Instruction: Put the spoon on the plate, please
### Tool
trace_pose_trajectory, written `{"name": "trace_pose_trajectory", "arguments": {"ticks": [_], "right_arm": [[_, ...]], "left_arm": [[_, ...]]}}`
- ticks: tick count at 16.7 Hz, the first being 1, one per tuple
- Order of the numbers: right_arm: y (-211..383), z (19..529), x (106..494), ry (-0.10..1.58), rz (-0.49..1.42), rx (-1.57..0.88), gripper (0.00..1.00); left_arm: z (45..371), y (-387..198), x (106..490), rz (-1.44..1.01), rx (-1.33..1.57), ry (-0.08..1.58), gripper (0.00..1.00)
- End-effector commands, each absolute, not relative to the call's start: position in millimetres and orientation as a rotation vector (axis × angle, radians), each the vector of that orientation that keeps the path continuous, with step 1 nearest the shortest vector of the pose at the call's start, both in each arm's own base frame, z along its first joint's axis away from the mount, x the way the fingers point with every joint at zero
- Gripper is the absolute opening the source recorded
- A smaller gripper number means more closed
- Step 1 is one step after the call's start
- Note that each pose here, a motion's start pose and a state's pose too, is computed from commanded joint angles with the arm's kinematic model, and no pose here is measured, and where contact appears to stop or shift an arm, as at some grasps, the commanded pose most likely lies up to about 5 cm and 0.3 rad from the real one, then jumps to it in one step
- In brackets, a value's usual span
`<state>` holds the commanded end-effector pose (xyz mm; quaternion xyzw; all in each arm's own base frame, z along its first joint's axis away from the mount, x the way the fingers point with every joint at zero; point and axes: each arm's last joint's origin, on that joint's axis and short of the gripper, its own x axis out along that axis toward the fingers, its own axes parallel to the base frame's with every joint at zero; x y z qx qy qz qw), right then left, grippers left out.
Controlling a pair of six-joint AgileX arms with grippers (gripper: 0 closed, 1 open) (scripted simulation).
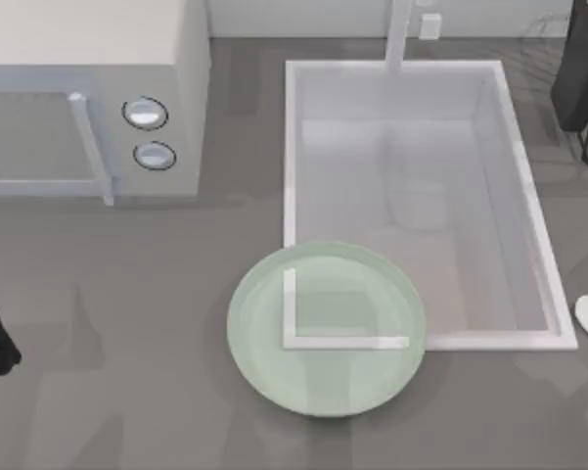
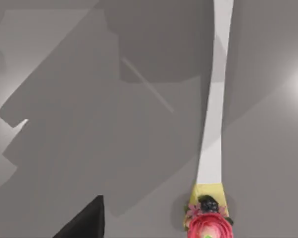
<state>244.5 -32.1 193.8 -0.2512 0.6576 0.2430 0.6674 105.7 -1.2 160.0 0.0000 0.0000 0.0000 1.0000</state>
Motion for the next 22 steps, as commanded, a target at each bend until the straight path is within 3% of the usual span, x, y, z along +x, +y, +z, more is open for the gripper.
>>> {"name": "trace_pose_trajectory", "arguments": {"ticks": [8, 17, 22], "right_arm": [[-32.1, 188.5, 247.9, 1.501, 0.569, -0.571, 1.0], [-33.7, 101.0, 249.9, 1.494, 0.564, -0.572, 1.0], [-33.5, 93.1, 247.4, 1.5, 0.567, -0.57, 1.0]], "left_arm": [[160.0, -1.2, 105.7, 0.0, 0.0, 0.0, 1.0], [160.0, -1.2, 105.7, 0.0, 0.0, 0.0, 1.0], [160.0, -1.2, 105.7, 0.0, 0.0, 0.0, 1.0]]}}
